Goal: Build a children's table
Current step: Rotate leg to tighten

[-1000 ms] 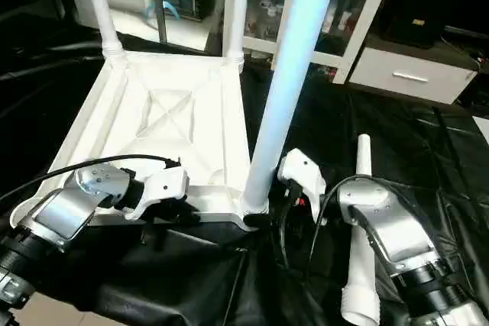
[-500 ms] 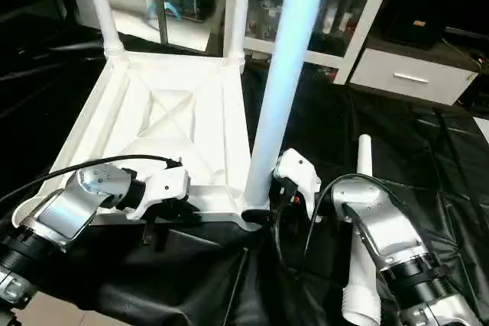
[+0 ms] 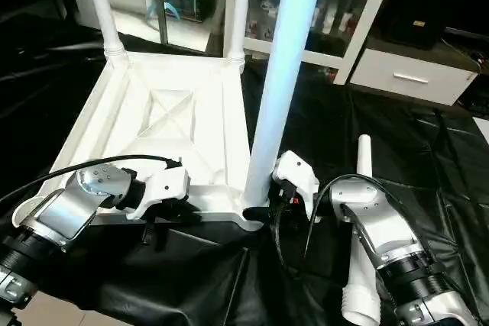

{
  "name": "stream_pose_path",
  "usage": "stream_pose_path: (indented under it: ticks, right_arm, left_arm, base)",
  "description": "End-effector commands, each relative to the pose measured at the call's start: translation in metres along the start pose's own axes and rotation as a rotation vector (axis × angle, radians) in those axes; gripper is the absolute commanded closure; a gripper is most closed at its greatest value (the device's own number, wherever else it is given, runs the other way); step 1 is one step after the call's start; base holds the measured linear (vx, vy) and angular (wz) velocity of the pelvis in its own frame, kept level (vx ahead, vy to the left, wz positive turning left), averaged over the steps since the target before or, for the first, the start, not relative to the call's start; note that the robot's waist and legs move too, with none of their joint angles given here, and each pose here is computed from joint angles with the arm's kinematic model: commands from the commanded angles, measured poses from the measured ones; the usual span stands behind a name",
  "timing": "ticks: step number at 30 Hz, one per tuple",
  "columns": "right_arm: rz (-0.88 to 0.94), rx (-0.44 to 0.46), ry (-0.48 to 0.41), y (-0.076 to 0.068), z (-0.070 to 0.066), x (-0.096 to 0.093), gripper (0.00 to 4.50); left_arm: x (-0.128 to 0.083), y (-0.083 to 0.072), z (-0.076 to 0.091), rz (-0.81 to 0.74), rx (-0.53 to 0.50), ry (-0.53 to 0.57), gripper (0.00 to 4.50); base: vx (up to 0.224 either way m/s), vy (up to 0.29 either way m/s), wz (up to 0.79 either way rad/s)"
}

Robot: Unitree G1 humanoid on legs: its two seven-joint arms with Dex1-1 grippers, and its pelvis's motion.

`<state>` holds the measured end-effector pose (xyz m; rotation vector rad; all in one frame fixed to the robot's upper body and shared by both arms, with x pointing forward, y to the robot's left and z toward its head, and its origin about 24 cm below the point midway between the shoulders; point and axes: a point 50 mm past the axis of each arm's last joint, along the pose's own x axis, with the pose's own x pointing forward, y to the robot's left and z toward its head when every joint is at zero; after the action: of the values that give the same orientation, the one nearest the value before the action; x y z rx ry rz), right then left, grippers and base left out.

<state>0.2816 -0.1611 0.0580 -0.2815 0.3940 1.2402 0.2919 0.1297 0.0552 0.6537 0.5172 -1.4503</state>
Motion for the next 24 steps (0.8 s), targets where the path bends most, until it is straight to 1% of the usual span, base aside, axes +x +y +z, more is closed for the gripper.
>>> stream_pose_path:
  ticks: [1, 5, 7, 9, 10, 13, 14, 17, 18, 19, 20, 22, 24]
  right_arm:
    - [0.013, 0.000, 0.028, 0.001, -0.004, 0.000, 1.91]
    - [0.020, 0.007, 0.045, 0.003, -0.010, 0.000, 1.91]
    - [0.003, 0.025, 0.041, 0.002, -0.012, 0.001, 1.91]
    - [-0.126, 0.104, 0.010, -0.007, -0.017, 0.004, 1.91]
    - [-0.142, 0.112, 0.008, -0.009, -0.017, 0.004, 1.92]
    - [-0.310, 0.233, -0.020, -0.020, -0.024, 0.011, 1.92]
    - [-0.334, 0.260, -0.027, -0.022, -0.025, 0.014, 1.92]
    - [-0.448, 0.347, -0.037, -0.026, -0.027, 0.029, 1.92]
    - [-0.481, 0.357, -0.031, -0.028, -0.026, 0.034, 1.93]
    - [-0.493, 0.363, -0.029, -0.028, -0.026, 0.036, 1.93]
    - [-0.560, 0.403, -0.027, -0.031, -0.025, 0.047, 1.93]
    - [-0.611, 0.440, -0.024, -0.032, -0.023, 0.057, 1.93]
    - [-0.700, 0.515, -0.024, -0.035, -0.020, 0.070, 1.93]
  left_arm:
    - [0.010, -0.006, -0.007, -0.045, 0.007, 0.059, 4.50]
    - [0.010, -0.006, -0.007, -0.046, 0.005, 0.061, 4.50]
    - [0.010, -0.006, -0.008, -0.041, -0.004, 0.058, 4.50]
    - [0.010, -0.006, -0.008, -0.010, -0.058, 0.022, 4.50]
    - [0.010, -0.006, -0.008, -0.007, -0.063, 0.018, 4.50]
    - [0.013, -0.001, -0.010, 0.070, -0.117, 0.001, 4.50]
    - [0.014, 0.000, -0.010, 0.090, -0.131, 0.000, 4.50]
    - [0.018, 0.007, -0.007, 0.171, -0.227, -0.042, 4.50]
    - [0.019, 0.009, -0.004, 0.191, -0.259, -0.055, 4.50]
    - [0.019, 0.010, -0.004, 0.197, -0.264, -0.057, 4.50]
    - [0.022, 0.016, 0.002, 0.250, -0.302, -0.072, 4.50]
    - [0.023, 0.021, 0.006, 0.304, -0.332, -0.083, 4.50]
    - [0.025, 0.030, 0.012, 0.391, -0.381, -0.086, 4.50]
  base:
    - [0.000, 0.000, 0.00]
    - [0.000, 0.000, 0.00]
    - [0.000, 0.000, 0.00]
    - [0.000, 0.000, 0.00]
    - [0.000, 0.000, 0.00]
    - [0.000, 0.000, 0.00]
    - [0.000, 0.000, 0.00]
    - [-0.052, 0.010, -0.11]
    - [-0.054, 0.009, -0.13]
    - [-0.052, 0.016, -0.17]
    - [-0.052, 0.016, -0.17]
    - [0.000, 0.000, 0.00]
    - [-0.047, 0.007, -0.03]
